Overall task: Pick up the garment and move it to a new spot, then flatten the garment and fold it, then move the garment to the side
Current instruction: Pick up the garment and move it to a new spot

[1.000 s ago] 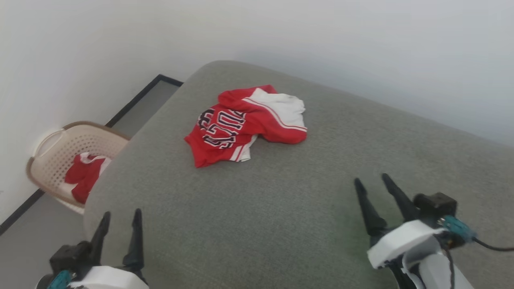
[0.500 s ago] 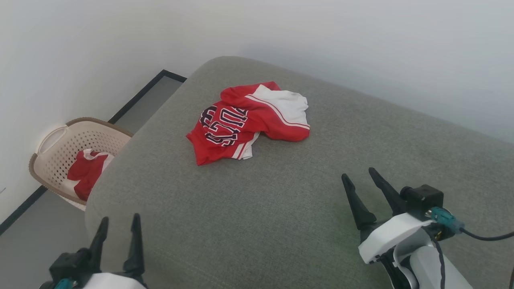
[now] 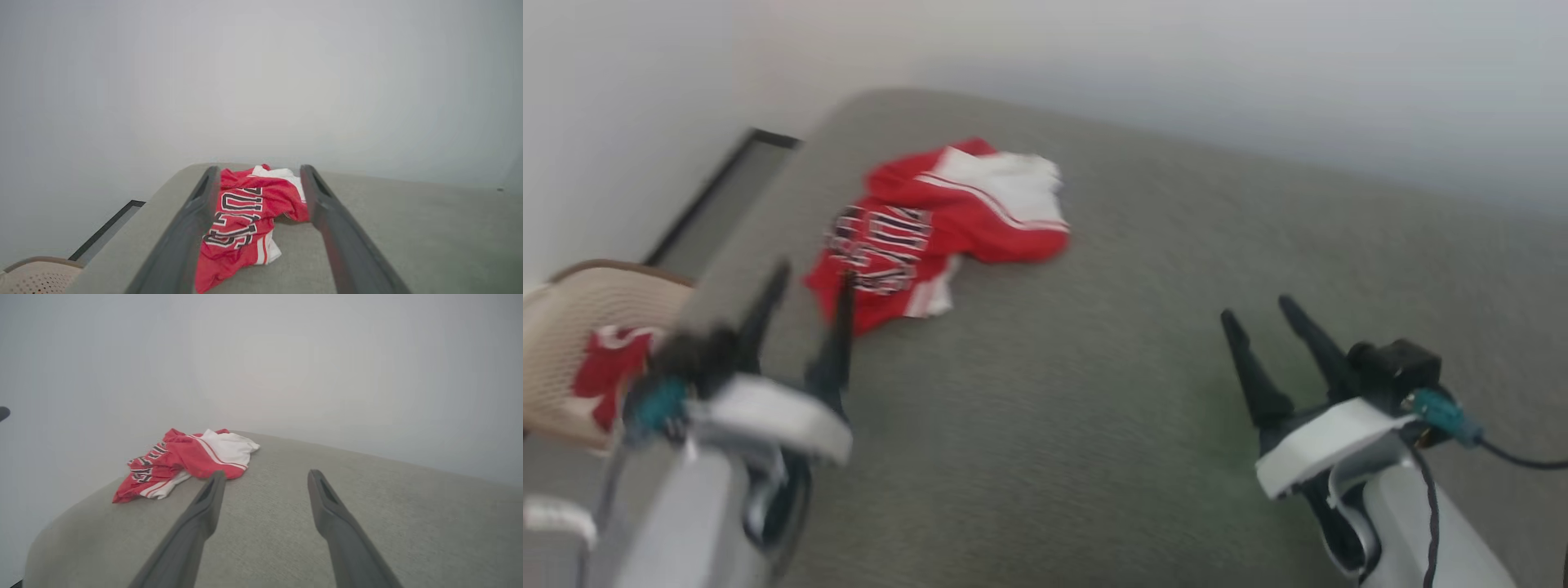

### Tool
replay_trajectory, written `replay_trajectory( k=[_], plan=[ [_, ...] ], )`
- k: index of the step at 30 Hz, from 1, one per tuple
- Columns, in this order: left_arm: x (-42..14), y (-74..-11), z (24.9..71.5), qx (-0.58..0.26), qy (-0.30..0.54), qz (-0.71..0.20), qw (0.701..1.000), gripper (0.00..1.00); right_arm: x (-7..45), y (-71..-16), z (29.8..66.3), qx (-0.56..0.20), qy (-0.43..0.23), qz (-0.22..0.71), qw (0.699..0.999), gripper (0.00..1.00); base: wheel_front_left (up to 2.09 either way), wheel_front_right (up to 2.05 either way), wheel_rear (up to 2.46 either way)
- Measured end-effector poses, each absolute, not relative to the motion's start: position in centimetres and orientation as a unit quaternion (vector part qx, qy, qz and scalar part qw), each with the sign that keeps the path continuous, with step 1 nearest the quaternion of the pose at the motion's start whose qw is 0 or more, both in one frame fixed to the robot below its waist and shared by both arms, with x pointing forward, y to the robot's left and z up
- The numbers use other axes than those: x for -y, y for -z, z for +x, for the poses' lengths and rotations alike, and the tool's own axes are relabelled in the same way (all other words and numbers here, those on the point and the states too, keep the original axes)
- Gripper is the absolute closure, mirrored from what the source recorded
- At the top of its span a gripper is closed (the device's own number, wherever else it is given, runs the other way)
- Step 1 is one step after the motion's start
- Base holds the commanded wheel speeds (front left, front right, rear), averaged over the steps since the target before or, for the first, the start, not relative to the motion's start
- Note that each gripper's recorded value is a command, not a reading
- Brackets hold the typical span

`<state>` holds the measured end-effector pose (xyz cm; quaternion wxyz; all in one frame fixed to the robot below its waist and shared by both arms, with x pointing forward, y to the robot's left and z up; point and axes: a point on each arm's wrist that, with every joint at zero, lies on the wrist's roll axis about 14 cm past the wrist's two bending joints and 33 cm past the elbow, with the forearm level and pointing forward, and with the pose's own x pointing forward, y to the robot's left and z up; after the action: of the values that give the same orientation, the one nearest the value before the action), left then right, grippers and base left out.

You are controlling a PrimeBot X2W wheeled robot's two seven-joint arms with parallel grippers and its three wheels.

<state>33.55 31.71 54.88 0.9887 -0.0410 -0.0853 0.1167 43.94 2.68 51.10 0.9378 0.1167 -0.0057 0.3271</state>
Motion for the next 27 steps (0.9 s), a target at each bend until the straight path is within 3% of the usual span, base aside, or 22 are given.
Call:
replay_trajectory(
  k=[8,14,21,27],
  plan=[
    [-32.1,-55.1,45.4,0.043,-0.053,-0.015,0.998,0.00,3.3,-47.9,47.2,-0.013,-0.247,0.128,0.960,0.00,0.00,0.00,0.00],
    [-33.0,-50.2,51.2,-0.072,-0.056,-0.050,0.995,0.00,7.6,-45.6,47.7,-0.033,-0.181,0.139,0.973,0.00,0.00,0.00,0.00],
    [-32.1,-43.1,53.2,-0.237,-0.052,-0.072,0.967,0.00,10.7,-44.2,47.6,-0.045,-0.138,0.139,0.980,0.00,0.00,0.00,0.00],
    [-32.2,-37.7,50.9,-0.405,-0.065,-0.102,0.906,0.00,11.3,-43.5,47.7,-0.051,-0.127,0.140,0.981,0.00,0.00,0.00,0.00]
  ],
)
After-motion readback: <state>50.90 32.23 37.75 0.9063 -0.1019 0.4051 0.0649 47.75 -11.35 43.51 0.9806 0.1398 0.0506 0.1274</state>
